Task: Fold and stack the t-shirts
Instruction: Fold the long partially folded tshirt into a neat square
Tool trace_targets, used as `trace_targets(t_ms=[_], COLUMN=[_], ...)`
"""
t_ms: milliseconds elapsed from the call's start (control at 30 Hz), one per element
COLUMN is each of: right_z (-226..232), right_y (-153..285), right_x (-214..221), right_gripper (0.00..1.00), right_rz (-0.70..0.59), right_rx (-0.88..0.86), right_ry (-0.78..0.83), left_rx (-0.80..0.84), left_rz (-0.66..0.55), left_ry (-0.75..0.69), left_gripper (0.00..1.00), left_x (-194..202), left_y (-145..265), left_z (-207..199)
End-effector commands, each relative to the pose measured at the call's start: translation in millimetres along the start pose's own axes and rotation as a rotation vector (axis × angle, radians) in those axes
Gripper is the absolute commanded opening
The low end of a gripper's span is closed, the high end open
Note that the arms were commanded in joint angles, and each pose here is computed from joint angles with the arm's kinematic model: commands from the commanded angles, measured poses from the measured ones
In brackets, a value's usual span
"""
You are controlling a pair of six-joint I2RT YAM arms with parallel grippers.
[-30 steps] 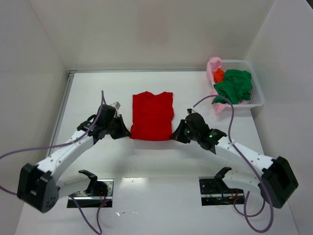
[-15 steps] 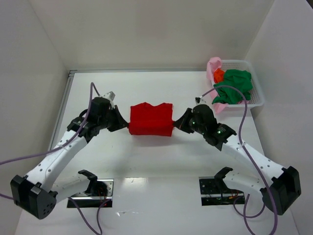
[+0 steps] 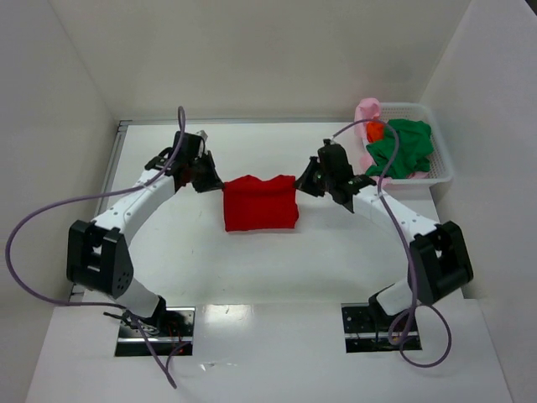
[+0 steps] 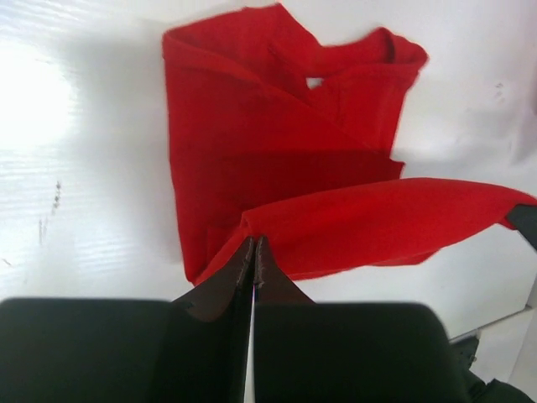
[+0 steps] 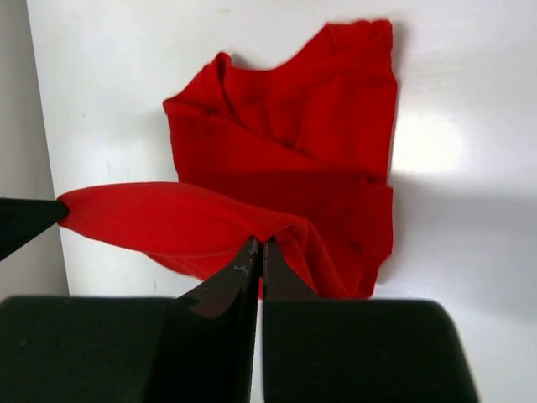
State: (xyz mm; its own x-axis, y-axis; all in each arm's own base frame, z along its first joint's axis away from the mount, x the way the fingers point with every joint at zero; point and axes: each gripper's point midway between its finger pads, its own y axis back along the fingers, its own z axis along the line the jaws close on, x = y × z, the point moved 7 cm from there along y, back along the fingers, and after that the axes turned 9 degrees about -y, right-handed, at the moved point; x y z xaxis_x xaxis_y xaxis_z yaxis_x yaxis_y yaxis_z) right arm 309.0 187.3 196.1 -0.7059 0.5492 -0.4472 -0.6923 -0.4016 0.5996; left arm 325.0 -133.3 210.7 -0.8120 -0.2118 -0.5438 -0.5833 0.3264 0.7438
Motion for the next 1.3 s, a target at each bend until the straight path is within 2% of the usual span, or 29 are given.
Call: trace_targets(t_ms=[0,433,700,767,800,900,967,1000,1033,1067,1133,1167,1233,1267], right_z=[13,9,-17,-21,-26,-32,-34,-35,-35,-32,-32,-23,-18,-19], right_y=[-20,-80,-102,-103,-106,-111,-113,-114,-114,-113,-113,-105,-95,-90], right_x=[-36,-68,-65,-62,-57,-54,-52,-53,-53,-55,-55,-61,-65,-65], right_gripper=[0.02,0.02,0.0,0.0,0.0,0.0,0.14,0.26,0.53,0.6,0.65,0.71,0.78,0.78], right_rz=[-0.078,-0.078,-0.059,-0.051,-0.039,-0.027,-0.021,-0.028,-0.028,-0.034,-0.034,-0.054,-0.078,-0.086], right_rx=[-0.037,-0.004,0.072,0.081,0.096,0.11,0.117,0.123,0.123,0.116,0.116,0.093,0.081,0.086], right_ry=[0.025,0.012,-0.008,-0.019,-0.021,-0.023,-0.033,-0.033,-0.033,-0.032,-0.032,-0.029,-0.026,-0.026], left_rx=[-0.03,-0.01,-0.019,-0.017,-0.016,-0.021,-0.02,-0.028,-0.028,-0.024,-0.019,-0.015,0.02,0.03], left_rz=[-0.043,-0.002,0.037,0.044,0.041,0.036,0.035,0.04,0.04,0.031,0.012,-0.001,-0.036,-0.033], left_ry=[-0.034,-0.028,-0.025,-0.016,-0.017,-0.019,-0.029,-0.02,-0.029,-0.04,-0.045,-0.058,-0.07,-0.079], left_gripper=[0.0,0.0,0.0,0.02,0.08,0.12,0.33,0.41,0.45,0.58,0.66,0.68,0.71,0.71], left_x=[-27,-60,-67,-69,-71,-76,-78,-78,-78,-81,-86,-89,-95,-90], left_y=[-11,-71,-109,-114,-116,-122,-124,-127,-127,-125,-118,-113,-96,-92], left_z=[11,28,47,52,51,56,57,62,62,61,58,56,46,46])
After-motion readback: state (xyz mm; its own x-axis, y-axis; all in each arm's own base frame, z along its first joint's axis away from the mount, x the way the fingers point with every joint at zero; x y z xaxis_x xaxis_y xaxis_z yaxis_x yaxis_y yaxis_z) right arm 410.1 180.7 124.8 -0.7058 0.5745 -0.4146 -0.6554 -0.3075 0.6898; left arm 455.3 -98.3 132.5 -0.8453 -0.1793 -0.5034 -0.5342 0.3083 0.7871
